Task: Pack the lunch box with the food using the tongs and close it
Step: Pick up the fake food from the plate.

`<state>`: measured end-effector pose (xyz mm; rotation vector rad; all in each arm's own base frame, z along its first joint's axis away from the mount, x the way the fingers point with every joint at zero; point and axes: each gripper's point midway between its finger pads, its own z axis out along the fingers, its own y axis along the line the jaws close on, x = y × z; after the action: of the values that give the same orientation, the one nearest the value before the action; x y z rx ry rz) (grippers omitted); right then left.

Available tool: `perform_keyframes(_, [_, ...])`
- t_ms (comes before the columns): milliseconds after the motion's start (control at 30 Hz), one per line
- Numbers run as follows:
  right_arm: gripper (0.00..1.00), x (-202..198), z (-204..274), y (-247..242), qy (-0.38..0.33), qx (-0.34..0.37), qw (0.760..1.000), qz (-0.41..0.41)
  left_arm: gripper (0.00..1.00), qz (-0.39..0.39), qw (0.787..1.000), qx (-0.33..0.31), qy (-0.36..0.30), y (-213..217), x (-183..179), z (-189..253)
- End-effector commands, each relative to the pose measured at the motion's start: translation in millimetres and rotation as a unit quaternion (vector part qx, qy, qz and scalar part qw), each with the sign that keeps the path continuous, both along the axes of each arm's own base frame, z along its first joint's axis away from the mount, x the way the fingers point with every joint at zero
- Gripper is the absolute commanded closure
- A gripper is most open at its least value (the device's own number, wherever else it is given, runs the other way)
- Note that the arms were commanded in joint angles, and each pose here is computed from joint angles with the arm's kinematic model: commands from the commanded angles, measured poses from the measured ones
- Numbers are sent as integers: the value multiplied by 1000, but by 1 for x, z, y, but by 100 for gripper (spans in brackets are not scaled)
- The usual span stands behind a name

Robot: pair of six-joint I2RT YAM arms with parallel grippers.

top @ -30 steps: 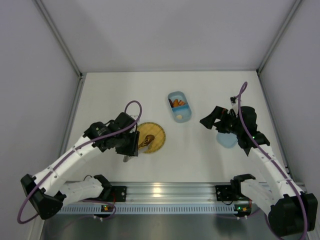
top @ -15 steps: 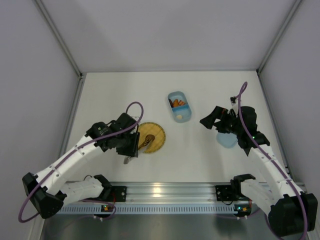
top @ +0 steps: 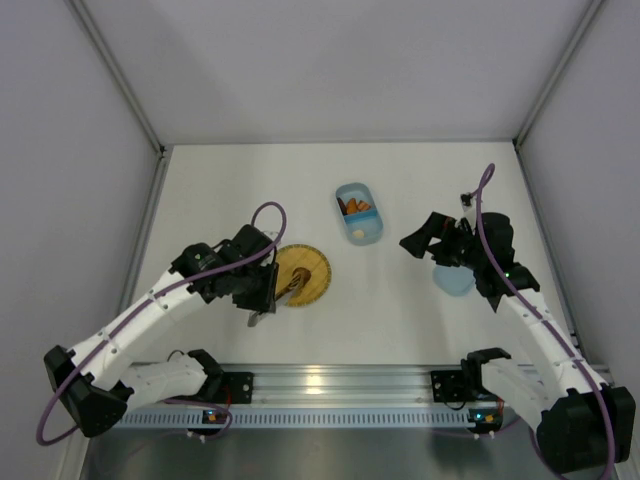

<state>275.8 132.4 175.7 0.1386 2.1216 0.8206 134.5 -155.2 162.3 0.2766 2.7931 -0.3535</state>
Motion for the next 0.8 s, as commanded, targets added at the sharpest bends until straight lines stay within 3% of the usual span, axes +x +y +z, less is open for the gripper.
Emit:
perform_keyframes(0, [1, 7, 21, 6, -42, 10, 999, 9, 71, -3, 999, -28, -32, -10, 10, 22])
perform_keyframes(767, [1, 9, 20, 7, -41, 8, 999, 11, 74, 6, 997, -40, -66, -18, 27, 43])
